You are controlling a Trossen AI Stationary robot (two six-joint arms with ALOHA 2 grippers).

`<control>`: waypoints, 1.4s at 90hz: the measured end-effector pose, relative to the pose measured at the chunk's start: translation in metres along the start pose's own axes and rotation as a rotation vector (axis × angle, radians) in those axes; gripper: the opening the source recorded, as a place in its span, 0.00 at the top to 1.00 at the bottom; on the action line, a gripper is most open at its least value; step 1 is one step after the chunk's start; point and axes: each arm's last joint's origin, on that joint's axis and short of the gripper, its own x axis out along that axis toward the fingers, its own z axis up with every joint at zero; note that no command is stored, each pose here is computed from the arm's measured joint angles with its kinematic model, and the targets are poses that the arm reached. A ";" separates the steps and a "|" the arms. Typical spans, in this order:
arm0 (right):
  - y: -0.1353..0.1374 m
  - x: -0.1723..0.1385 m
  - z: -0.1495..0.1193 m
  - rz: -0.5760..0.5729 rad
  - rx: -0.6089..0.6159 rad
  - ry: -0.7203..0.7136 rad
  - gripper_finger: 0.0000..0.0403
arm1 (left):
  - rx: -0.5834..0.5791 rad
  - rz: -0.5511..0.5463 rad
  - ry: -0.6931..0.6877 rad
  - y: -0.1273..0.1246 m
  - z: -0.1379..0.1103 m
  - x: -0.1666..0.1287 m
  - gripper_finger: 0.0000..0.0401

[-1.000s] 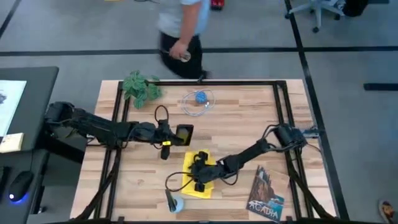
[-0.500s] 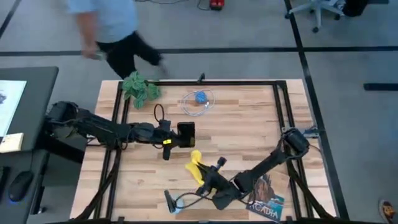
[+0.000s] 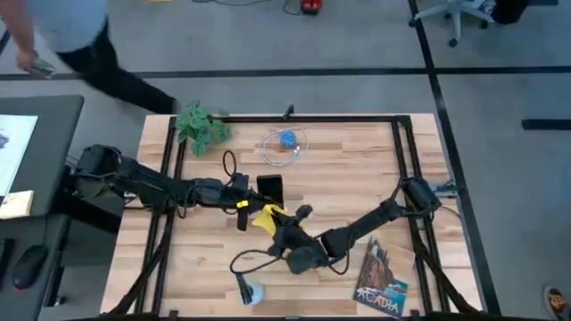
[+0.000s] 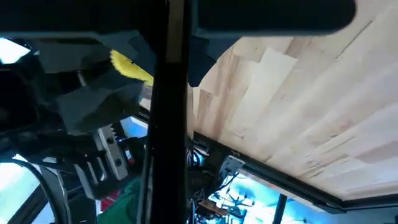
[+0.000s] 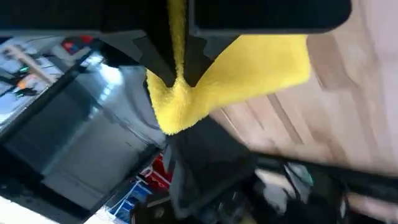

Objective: Apply microfiber cloth
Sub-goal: Wipe the cellphone using a microfiber cloth

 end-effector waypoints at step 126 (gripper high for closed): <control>-0.003 0.012 -0.001 -0.019 0.030 0.012 1.00 | 0.005 -0.016 -0.041 -0.002 0.004 0.000 0.97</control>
